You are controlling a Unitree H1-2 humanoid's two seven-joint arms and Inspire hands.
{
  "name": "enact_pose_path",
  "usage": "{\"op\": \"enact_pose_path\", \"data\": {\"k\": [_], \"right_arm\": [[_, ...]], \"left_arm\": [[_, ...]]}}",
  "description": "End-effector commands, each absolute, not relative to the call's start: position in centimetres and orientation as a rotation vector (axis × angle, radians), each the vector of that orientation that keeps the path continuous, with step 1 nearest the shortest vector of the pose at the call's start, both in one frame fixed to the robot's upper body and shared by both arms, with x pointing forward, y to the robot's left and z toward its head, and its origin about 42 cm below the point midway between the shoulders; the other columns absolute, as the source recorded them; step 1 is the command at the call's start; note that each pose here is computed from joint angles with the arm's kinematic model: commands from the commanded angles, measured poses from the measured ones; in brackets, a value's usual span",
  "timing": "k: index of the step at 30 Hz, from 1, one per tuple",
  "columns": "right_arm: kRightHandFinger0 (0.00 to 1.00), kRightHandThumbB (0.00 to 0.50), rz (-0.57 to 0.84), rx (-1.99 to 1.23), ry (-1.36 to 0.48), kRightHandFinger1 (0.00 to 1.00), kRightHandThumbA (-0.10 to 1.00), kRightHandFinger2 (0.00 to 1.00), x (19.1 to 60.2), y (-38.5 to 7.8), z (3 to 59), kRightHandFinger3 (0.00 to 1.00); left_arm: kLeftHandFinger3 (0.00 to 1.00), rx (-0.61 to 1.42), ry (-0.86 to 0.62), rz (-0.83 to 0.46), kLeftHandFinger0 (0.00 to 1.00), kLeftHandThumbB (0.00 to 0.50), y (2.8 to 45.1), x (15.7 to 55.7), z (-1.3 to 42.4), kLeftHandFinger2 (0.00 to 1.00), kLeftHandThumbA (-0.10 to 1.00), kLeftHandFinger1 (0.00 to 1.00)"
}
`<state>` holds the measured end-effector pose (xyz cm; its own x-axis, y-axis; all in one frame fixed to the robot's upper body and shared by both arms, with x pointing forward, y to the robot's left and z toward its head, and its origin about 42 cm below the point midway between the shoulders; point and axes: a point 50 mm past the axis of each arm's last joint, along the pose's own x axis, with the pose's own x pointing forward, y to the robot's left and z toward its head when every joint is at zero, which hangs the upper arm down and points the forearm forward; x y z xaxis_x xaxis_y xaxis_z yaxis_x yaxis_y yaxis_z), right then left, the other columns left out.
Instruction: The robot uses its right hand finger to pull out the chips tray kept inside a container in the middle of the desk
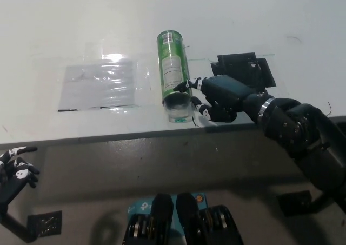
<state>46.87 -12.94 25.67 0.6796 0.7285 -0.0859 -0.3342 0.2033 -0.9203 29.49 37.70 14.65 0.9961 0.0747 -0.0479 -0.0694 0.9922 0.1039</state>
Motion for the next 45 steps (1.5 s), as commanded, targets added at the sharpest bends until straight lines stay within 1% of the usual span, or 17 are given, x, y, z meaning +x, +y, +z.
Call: {"op": "enact_pose_path", "data": {"k": [1,6,8,12,13,15,16,18,21,23,28,31,36,37,38,41,45], "right_arm": [[0.00,0.277,0.768,-1.178,-0.541,0.00,-0.10,0.81,47.0,-12.0,27.3,0.84],[0.00,0.265,0.777,-1.189,-0.542,0.01,-0.10,0.83,46.9,-12.1,26.9,0.85],[0.00,0.234,0.785,-1.192,-0.508,0.03,-0.10,0.85,46.8,-12.0,26.4,0.87],[0.00,0.219,0.801,-1.199,-0.483,0.06,-0.10,0.86,46.5,-12.0,25.3,0.88],[0.00,0.242,0.814,-1.173,-0.501,0.00,-0.10,0.85,46.3,-11.9,24.6,0.86],[0.00,0.241,0.821,-1.182,-0.502,0.00,-0.10,0.81,46.2,-12.0,24.0,0.84],[0.00,0.241,0.825,-1.187,-0.494,0.03,-0.10,0.83,46.1,-12.1,24.0,0.86],[0.00,0.248,0.819,-1.190,-0.483,0.02,-0.10,0.83,46.0,-12.3,23.8,0.86],[0.00,0.226,0.814,-1.233,-0.437,0.09,-0.10,0.90,46.0,-12.9,23.5,0.91],[0.00,0.222,0.809,-1.235,-0.441,0.08,-0.10,0.89,45.9,-13.3,23.2,0.91],[0.08,0.222,0.817,-1.245,-0.422,0.19,-0.10,0.89,45.7,-14.0,22.3,0.92],[0.10,0.239,0.810,-1.238,-0.421,0.19,-0.10,0.89,45.7,-14.5,21.8,0.90],[0.07,0.211,0.797,-1.240,-0.399,0.19,-0.10,0.87,45.6,-15.2,21.0,0.90],[0.05,0.204,0.799,-1.242,-0.391,0.16,-0.10,0.88,45.4,-15.2,21.1,0.91],[0.00,0.195,0.809,-1.263,-0.369,0.09,-0.10,0.93,44.9,-15.4,21.2,0.95],[0.00,0.207,0.812,-1.255,-0.370,0.09,-0.10,0.92,44.6,-15.6,21.0,0.94],[0.04,0.220,0.832,-1.224,-0.364,0.14,-0.10,0.90,43.0,-15.8,20.6,0.93]], "left_arm": [[0.61,0.131,-0.004,0.054,0.30,0.117,38.5,30.0,16.5,0.33,-0.01,0.30],[0.64,0.122,-0.013,0.054,0.32,0.102,38.6,29.9,17.1,0.35,-0.03,0.31],[0.64,0.124,-0.015,0.054,0.32,0.094,38.6,30.0,17.3,0.36,-0.04,0.31],[0.64,0.123,-0.027,0.047,0.33,0.104,38.8,30.2,17.4,0.36,-0.03,0.31],[0.64,0.132,-0.029,0.048,0.32,0.108,38.8,30.3,17.5,0.35,-0.02,0.31],[0.63,0.138,-0.027,0.051,0.31,0.103,38.8,30.3,17.7,0.35,0.00,0.31],[0.64,0.138,-0.029,0.050,0.33,0.096,38.8,30.4,17.8,0.35,-0.02,0.31],[0.64,0.142,-0.033,0.051,0.33,0.093,38.8,30.4,18.0,0.36,-0.03,0.31],[0.64,0.148,-0.041,0.051,0.35,0.084,38.9,30.5,18.1,0.37,-0.03,0.33],[0.65,0.147,-0.044,0.051,0.35,0.078,38.9,30.5,18.2,0.37,-0.04,0.33],[0.66,0.144,-0.044,0.056,0.35,0.073,39.0,30.4,18.3,0.38,-0.06,0.33],[0.65,0.153,-0.047,0.058,0.34,0.064,39.0,30.4,18.4,0.37,-0.07,0.33],[0.65,0.153,-0.049,0.058,0.34,0.071,39.0,30.5,18.3,0.38,-0.06,0.33],[0.65,0.150,-0.048,0.058,0.34,0.072,39.0,30.4,18.4,0.38,-0.06,0.33],[0.65,0.151,-0.047,0.059,0.34,0.079,39.0,30.4,18.4,0.37,-0.06,0.33],[0.63,0.145,-0.048,0.057,0.35,0.085,39.0,30.4,18.4,0.37,-0.05,0.32],[0.64,0.137,-0.047,0.058,0.34,0.080,39.0,30.3,18.3,0.37,-0.05,0.32]]}}
